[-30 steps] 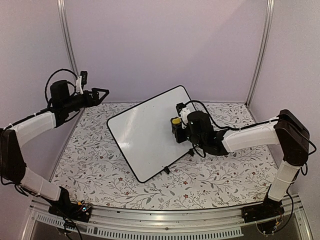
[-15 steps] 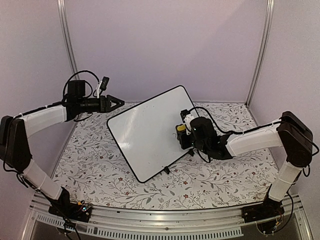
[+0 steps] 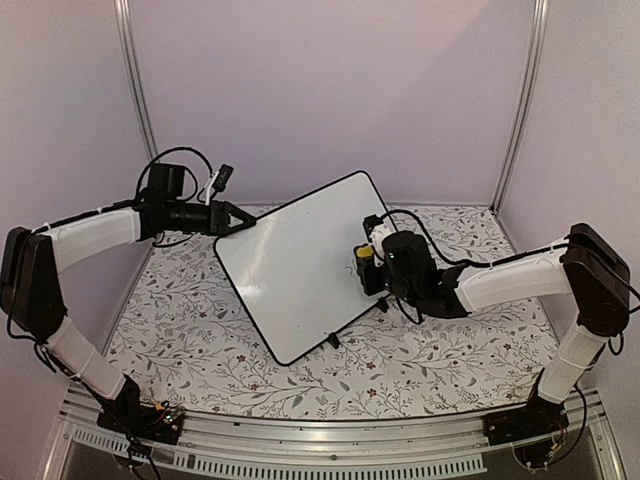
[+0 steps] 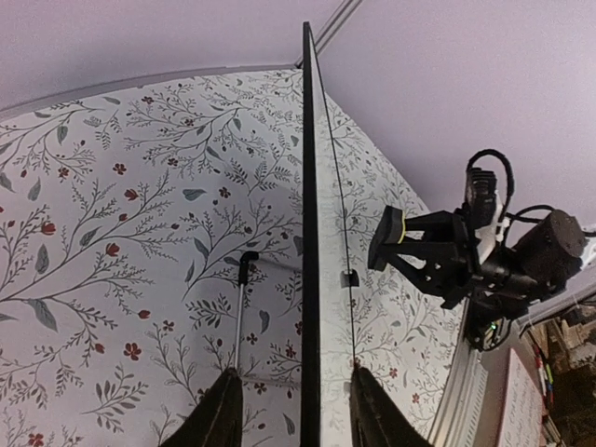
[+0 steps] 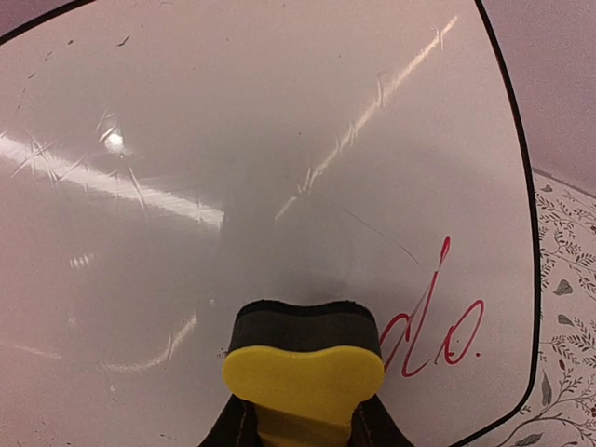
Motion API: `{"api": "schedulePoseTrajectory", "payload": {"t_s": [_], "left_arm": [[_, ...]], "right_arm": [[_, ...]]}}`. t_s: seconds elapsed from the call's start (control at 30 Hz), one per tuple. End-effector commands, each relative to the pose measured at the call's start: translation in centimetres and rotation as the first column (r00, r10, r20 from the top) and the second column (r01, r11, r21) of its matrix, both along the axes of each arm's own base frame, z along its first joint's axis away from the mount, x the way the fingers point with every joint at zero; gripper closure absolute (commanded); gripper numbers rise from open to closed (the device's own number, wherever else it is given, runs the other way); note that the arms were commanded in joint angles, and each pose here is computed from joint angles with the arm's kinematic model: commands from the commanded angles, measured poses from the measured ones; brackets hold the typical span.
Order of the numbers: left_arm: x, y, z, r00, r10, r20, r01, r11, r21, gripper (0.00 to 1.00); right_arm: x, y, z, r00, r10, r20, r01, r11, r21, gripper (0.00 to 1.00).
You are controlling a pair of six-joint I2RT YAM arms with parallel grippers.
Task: Erase the whiteboard
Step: Erase the whiteboard at the center of the board.
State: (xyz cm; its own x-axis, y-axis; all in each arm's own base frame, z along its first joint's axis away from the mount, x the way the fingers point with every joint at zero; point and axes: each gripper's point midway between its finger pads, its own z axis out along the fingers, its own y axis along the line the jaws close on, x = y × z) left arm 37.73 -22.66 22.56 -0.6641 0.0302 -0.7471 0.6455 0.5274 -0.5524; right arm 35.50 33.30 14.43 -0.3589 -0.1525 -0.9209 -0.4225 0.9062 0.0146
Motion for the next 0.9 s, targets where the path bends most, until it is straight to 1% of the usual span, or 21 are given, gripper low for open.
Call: {"api": "schedulePoseTrajectory", "payload": {"t_s": [0.0, 0.13, 0.3, 0.4, 0.53, 0.57, 0.6, 0.87], "left_arm": [[-0.5, -0.9, -0.1, 0.999, -0.036, -0.001, 0.036, 0.999, 0.032, 0.62], [-1.0, -1.1, 0.0, 0.998, -0.056, -0.008, 0.056, 0.998, 0.025, 0.58], [-1.3, -1.4, -0.6, 0.996, -0.084, -0.037, 0.084, 0.996, 0.018, 0.66], [-1.3, -1.4, -1.1, 0.995, -0.085, -0.053, 0.086, 0.996, 0.021, 0.73], [-1.5, -1.6, -1.0, 0.993, -0.102, -0.059, 0.102, 0.995, 0.011, 0.91], [-1.5, -1.6, -1.0, 0.993, -0.101, -0.059, 0.102, 0.995, 0.011, 0.97], [-1.5, -1.6, -1.1, 0.993, -0.100, -0.061, 0.101, 0.995, 0.011, 1.00], [-2.0, -1.7, -0.6, 0.992, -0.113, -0.057, 0.112, 0.994, -0.016, 1.00]], "right_arm": [[0.4, 0.0, 2.9, 0.998, -0.018, 0.053, 0.017, 1.000, 0.011, 1.00], [0.5, 0.2, 3.3, 0.998, -0.015, 0.061, 0.014, 1.000, 0.007, 1.00], [0.6, 0.5, 3.9, 0.997, -0.009, 0.073, 0.009, 1.000, 0.004, 1.00], [0.9, 0.6, 4.2, 0.996, -0.009, 0.085, 0.010, 1.000, -0.004, 1.00], [1.4, 1.0, 4.4, 0.995, -0.011, 0.101, 0.013, 1.000, -0.018, 1.00], [1.5, 1.1, 4.5, 0.994, -0.010, 0.105, 0.013, 1.000, -0.020, 1.00], [1.7, 1.3, 4.5, 0.994, -0.008, 0.107, 0.011, 1.000, -0.024, 1.00], [2.5, 2.2, 5.0, 0.990, -0.004, 0.140, 0.008, 1.000, -0.030, 1.00]]}}
